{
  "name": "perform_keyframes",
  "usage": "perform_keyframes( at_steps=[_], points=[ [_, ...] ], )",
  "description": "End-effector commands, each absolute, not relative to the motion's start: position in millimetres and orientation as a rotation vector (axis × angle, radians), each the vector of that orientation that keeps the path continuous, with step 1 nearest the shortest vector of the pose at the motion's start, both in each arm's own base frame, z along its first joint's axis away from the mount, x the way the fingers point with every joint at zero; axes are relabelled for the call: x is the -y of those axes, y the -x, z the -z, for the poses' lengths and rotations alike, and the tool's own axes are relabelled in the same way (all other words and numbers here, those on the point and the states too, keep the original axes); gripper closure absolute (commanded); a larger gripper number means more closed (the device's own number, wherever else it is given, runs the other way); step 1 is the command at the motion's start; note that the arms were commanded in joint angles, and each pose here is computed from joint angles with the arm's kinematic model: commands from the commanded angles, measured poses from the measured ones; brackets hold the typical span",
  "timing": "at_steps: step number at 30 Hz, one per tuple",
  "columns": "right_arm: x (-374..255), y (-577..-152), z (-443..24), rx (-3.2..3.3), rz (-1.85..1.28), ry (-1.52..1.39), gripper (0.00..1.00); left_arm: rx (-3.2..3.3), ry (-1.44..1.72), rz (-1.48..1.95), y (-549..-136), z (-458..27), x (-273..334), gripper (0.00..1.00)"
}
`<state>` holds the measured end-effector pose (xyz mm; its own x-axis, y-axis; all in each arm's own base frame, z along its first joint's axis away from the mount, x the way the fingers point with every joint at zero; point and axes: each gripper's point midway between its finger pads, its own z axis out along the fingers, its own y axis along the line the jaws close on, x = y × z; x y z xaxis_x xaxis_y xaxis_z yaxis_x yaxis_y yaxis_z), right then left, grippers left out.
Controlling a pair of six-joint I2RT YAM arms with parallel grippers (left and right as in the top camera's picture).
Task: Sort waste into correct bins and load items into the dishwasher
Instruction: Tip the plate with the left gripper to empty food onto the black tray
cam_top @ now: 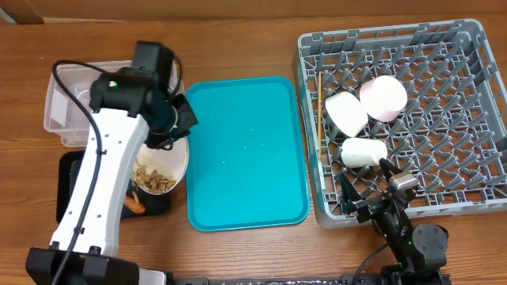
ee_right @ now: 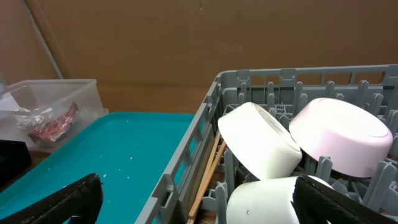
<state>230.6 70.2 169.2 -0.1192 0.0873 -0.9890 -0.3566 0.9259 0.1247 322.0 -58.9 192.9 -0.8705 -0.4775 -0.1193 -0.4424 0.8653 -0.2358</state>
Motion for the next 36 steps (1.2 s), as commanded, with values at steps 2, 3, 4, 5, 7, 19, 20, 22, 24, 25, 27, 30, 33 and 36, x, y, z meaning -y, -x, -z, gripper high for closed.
perform_keyframes(
  at_steps=[2,3,4,5,7,19,20,22,24,25,27,30,33,36],
  points=[
    [-69,-231,-170,-1.639,-0.377,0.211,0.0,-2.842,0.669,0.537,-314,-198,51,0.96],
    [-69,-231,-171,-1.639,-0.377,0.211,0.0,-2.83,0.672,0.568,-313,-198,46,0.96],
    [-69,-231,-170,-1.639,-0.377,0.211,0.0,-2.816,0.668,0.604,-313,-197,41,0.96],
    [-69,-231,-170,-1.639,-0.377,0.211,0.0,-2.797,0.664,0.653,-312,-198,36,0.96],
    [-69,-231,-170,-1.639,-0.377,0.211,0.0,-2.755,0.646,0.748,-309,-200,30,0.96],
    [-69,-231,-170,-1.639,-0.377,0.211,0.0,-2.399,0.469,1.133,-281,-230,0,0.96],
    [-69,-231,-170,-1.639,-0.377,0.211,0.0,-2.356,0.455,1.165,-279,-233,-2,0.96],
    [-69,-231,-170,-1.639,-0.377,0.21,0.0,-2.27,0.455,1.227,-274,-236,-9,0.96],
    [-69,-231,-170,-1.639,-0.377,0.211,0.0,-2.202,0.467,1.269,-268,-235,-16,0.96],
    [-69,-231,-170,-1.639,-0.377,0.211,0.0,-2.16,0.467,1.291,-265,-235,-19,0.96],
    [-69,-231,-170,-1.639,-0.377,0.211,0.0,-2.085,0.448,1.32,-259,-238,-22,0.96],
    [-69,-231,-170,-1.639,-0.377,0.211,0.0,-1.985,0.373,1.318,-252,-250,-24,0.96],
    [-69,-231,-170,-1.639,-0.377,0.211,0.0,-1.93,0.31,1.29,-245,-258,-24,0.96],
    [-69,-231,-170,-1.639,-0.377,0.21,0.0,-1.913,0.258,1.252,-238,-262,-22,0.96]
  ],
)
